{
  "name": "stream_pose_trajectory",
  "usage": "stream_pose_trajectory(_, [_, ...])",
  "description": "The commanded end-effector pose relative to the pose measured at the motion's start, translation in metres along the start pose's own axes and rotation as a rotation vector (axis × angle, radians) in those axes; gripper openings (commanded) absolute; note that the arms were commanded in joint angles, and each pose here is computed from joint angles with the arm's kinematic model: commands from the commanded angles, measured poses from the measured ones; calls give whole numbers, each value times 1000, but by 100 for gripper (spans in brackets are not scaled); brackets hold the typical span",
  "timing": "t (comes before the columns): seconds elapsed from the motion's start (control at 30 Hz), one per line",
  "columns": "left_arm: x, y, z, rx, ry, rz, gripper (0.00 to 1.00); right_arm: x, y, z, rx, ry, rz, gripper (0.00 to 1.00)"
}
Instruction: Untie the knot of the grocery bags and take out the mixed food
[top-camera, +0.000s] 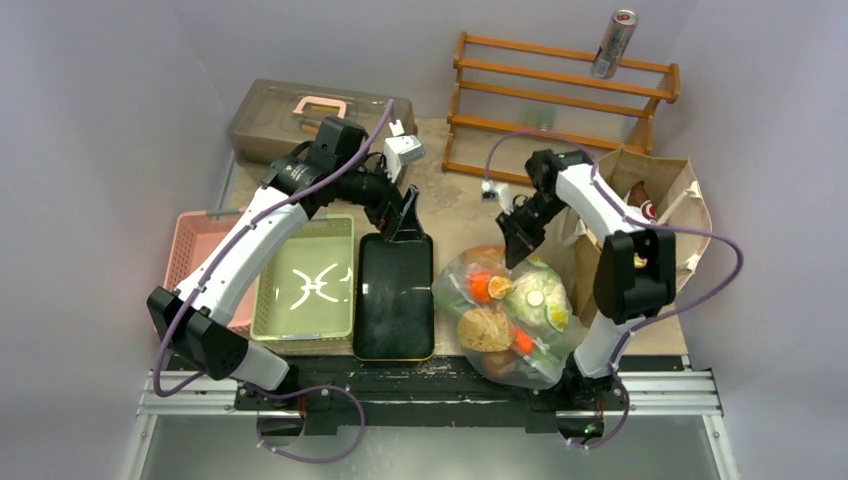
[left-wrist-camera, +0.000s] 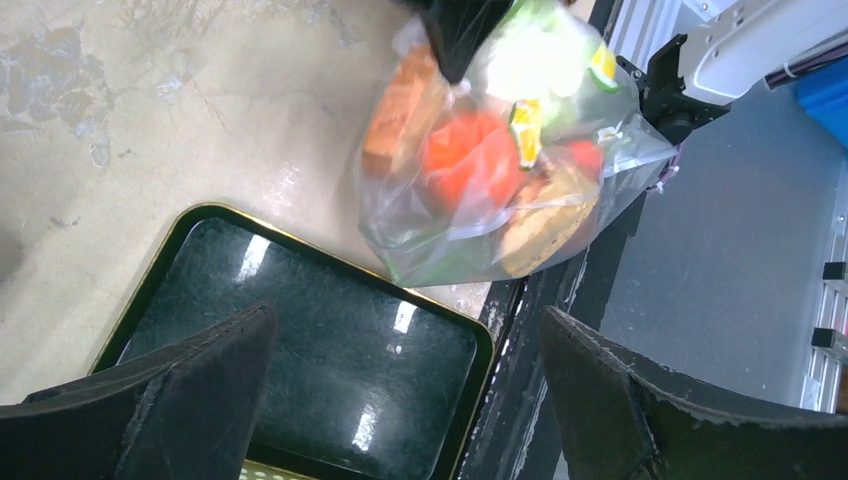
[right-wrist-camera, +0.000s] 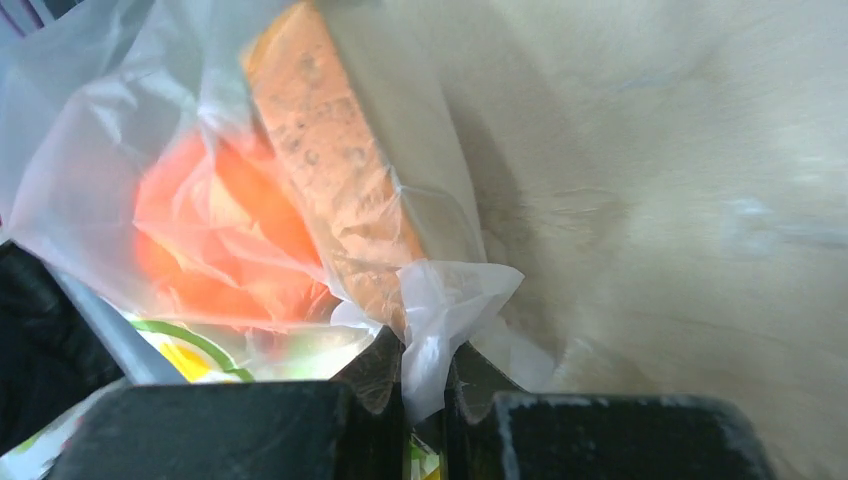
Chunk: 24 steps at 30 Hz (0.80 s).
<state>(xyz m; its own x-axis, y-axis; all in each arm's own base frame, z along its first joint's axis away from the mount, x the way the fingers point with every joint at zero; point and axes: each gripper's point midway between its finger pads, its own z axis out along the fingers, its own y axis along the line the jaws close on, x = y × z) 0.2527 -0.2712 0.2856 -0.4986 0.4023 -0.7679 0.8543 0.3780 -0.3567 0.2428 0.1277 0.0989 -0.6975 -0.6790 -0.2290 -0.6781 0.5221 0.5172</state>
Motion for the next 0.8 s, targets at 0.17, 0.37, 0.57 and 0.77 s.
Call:
stream_pose_trajectory(0.17, [-16, 4, -32, -73, -116, -52, 100, -94, 39, -171, 436, -426, -169, 0])
stream_pose_trajectory(0.37, [-16, 24, -48, -127, -172, -117, 100, -80, 47, -146, 629, -367, -352, 0])
stream_pose_trajectory(0.57, [9, 29, -36, -119, -97, -97, 100, -25, 34, -62, 588, -152, -459, 43])
stream_pose_trajectory(0.77, [24, 19, -27, -87, -27, 7, 100, -40, 77, -87, 508, -336, -448, 99])
